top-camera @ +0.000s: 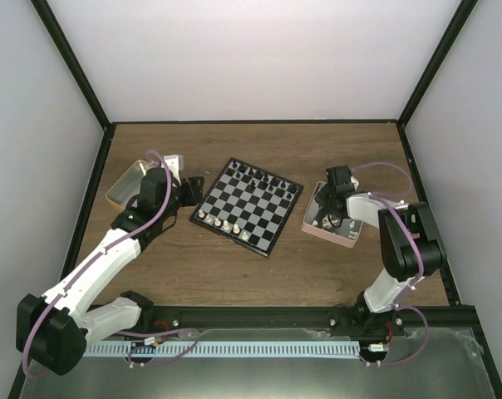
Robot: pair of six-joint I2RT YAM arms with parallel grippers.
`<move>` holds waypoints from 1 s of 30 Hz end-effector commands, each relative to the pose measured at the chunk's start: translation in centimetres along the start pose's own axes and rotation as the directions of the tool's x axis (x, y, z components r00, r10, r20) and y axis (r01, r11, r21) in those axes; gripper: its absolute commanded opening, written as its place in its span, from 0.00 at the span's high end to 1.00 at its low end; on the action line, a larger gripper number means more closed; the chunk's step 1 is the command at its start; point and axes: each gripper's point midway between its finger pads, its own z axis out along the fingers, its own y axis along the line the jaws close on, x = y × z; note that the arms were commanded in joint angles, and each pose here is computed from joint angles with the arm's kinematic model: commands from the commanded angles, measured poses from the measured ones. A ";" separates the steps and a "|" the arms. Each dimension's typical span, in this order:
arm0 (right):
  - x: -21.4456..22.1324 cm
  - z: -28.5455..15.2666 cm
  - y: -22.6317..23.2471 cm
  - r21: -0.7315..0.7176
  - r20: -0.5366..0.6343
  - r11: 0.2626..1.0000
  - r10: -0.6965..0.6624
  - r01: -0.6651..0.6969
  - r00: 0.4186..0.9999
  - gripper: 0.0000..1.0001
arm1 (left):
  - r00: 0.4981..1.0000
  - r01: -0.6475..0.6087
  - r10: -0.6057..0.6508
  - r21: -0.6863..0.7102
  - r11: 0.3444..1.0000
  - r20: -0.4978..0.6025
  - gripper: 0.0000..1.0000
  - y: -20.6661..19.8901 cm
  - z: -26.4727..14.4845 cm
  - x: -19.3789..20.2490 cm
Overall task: Set up the chess pieces on the board
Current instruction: Adjust the chess piece in the storage box, then pick up the chess piece from the storage box.
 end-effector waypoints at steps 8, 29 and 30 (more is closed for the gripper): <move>0.4 0.9 -0.4 0.048 -0.097 0.978 -0.195 0.201 0.976 0.66 | 1.000 -0.001 0.001 -0.006 1.000 0.019 0.42 0.3 -0.4 -0.2; 2.0 0.4 -2.7 0.213 -0.168 0.899 -0.354 0.384 0.920 0.70 | 1.000 0.001 -0.001 0.007 1.000 0.015 0.42 0.0 -0.1 -0.2; 2.1 0.4 -2.7 0.211 -0.173 0.898 -0.354 0.385 0.919 0.71 | 1.000 0.002 -0.002 0.008 1.000 0.015 0.42 0.0 -0.1 -0.2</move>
